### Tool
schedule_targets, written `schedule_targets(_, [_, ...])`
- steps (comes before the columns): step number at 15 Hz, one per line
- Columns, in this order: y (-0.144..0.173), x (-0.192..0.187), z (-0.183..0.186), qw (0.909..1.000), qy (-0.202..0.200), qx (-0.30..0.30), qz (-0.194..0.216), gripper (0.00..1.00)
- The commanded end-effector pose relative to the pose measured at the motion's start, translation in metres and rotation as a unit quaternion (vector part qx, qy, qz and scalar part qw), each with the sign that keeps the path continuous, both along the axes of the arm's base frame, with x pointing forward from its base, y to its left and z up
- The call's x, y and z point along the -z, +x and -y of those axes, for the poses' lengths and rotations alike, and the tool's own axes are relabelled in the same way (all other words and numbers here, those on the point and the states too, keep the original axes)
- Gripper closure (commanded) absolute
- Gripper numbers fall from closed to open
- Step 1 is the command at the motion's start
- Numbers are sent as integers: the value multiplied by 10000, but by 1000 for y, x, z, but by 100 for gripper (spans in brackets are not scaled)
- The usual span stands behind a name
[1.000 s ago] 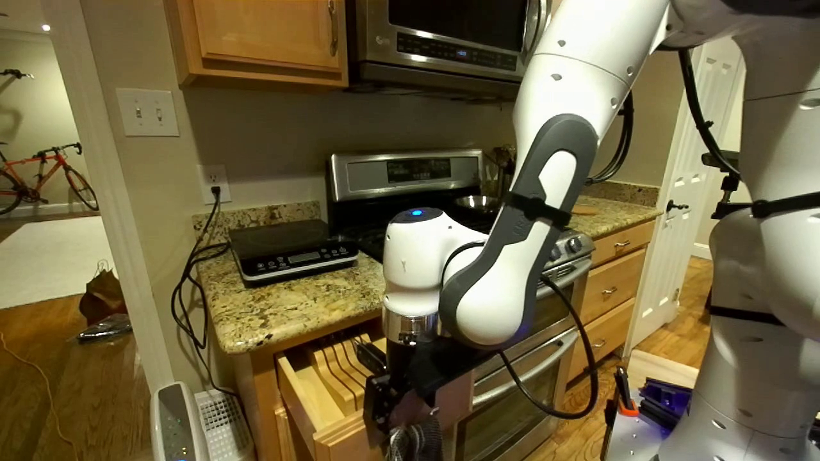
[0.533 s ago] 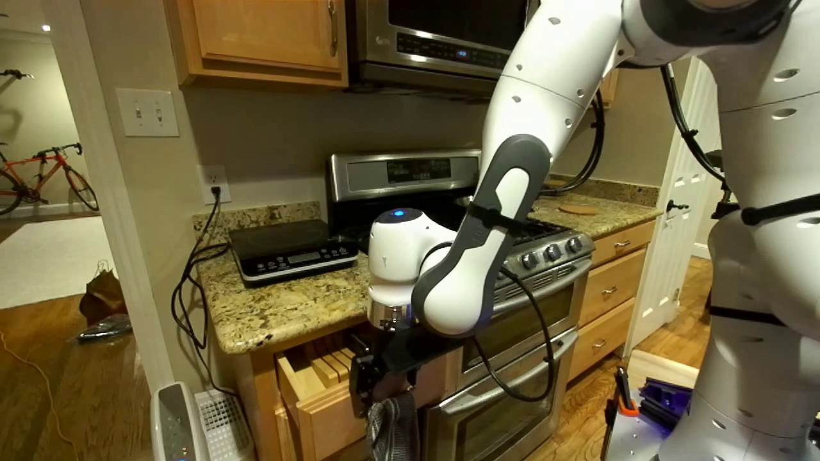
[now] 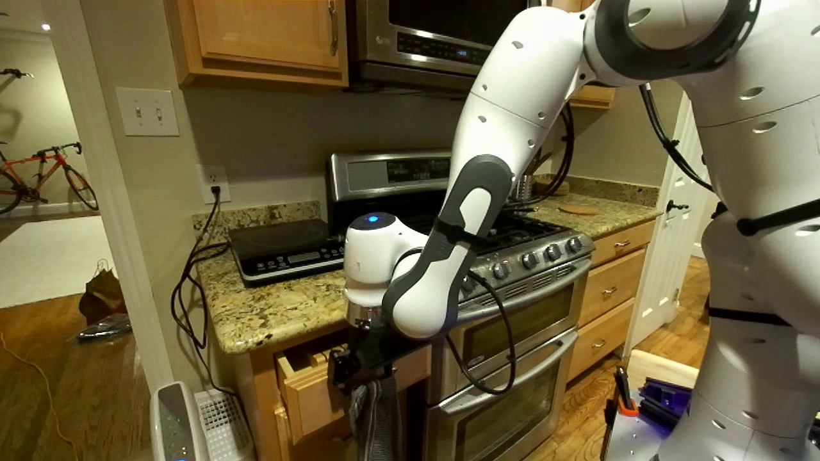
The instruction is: Push the open drawer closed
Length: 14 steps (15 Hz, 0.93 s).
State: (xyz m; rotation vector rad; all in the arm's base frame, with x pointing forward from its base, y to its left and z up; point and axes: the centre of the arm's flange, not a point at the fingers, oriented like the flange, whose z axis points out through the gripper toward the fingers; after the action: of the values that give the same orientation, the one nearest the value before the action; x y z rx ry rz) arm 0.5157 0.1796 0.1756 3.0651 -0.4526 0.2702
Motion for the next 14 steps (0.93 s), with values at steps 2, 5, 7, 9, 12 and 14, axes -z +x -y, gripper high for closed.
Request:
schedule_targets(2, [-11,-18,-21,9972,-444,-543,261,0])
schedule_targets(5, [-36,-37,-41,9957,-208,-904,-68,0])
schedule_targets(7, [-58,-50,-56,9937,-27,-1078,-311,0])
schedule_targets(9, [-43,-25,-70,9942,-56,-1050,-229,0])
schedule_targets(12, [-63,-39,-81,9917,71,-1225,-384,0])
schedule_targets(14, [-63,-39,-76,9919,64,-1208,-397,0])
